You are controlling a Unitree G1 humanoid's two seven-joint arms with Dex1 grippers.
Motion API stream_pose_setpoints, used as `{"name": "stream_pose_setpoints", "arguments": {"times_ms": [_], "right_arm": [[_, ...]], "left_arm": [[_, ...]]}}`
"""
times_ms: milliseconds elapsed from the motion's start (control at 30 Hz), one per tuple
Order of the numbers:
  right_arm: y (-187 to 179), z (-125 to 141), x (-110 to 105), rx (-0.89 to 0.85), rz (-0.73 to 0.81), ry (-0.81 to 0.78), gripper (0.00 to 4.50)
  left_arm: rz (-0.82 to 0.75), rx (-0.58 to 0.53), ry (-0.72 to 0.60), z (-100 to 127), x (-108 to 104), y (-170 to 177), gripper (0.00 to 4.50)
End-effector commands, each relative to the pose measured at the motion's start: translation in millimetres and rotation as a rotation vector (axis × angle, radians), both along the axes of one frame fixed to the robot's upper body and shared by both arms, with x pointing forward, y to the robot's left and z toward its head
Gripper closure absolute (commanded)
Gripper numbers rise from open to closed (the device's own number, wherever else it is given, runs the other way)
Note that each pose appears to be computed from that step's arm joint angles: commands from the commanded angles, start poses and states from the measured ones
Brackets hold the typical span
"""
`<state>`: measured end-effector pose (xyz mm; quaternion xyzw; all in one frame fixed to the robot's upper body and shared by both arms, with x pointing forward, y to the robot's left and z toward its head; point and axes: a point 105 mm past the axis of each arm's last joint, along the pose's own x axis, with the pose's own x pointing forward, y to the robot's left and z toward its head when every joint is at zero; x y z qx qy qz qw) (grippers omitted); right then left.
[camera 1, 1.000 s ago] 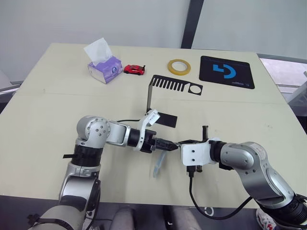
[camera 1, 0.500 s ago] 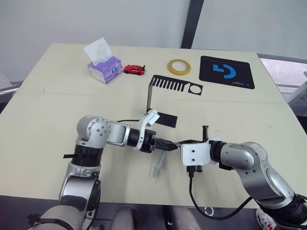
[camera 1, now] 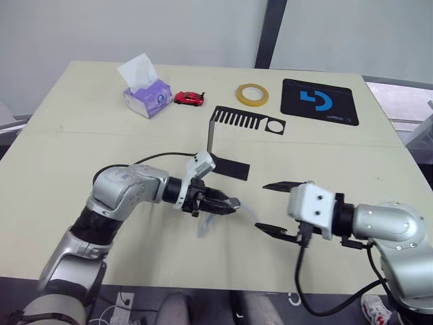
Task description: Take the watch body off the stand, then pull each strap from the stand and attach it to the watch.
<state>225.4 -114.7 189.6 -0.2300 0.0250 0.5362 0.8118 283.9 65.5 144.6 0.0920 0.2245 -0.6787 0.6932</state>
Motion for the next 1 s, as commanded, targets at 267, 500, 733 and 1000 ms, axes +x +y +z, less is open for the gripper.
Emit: {"name": "stream_pose_setpoints", "arguments": {"times_ms": [267,500,733,1000], "right_arm": [[8.6,-4.6,-28.0,0.094,0.09,0.17,0.06],[2.8,-21.5,-30.3,0.002,0.063,0.168,0.06],[4.4,-21.9,-32.5,0.005,0.069,0.159,0.06],[1.4,-19.8,-33.3,0.009,0.065,0.158,0.06]], "left_arm": [[-0.36,0.084,-0.668,-8.9,1.7,12.5,2.79],[-0.328,0.096,-0.781,-11.2,11.3,11.8,2.79],[-0.27,0.086,-0.607,-19.3,6.5,14.4,2.79],[-0.21,0.122,-0.457,-27.5,-14.2,19.5,2.79]]}}
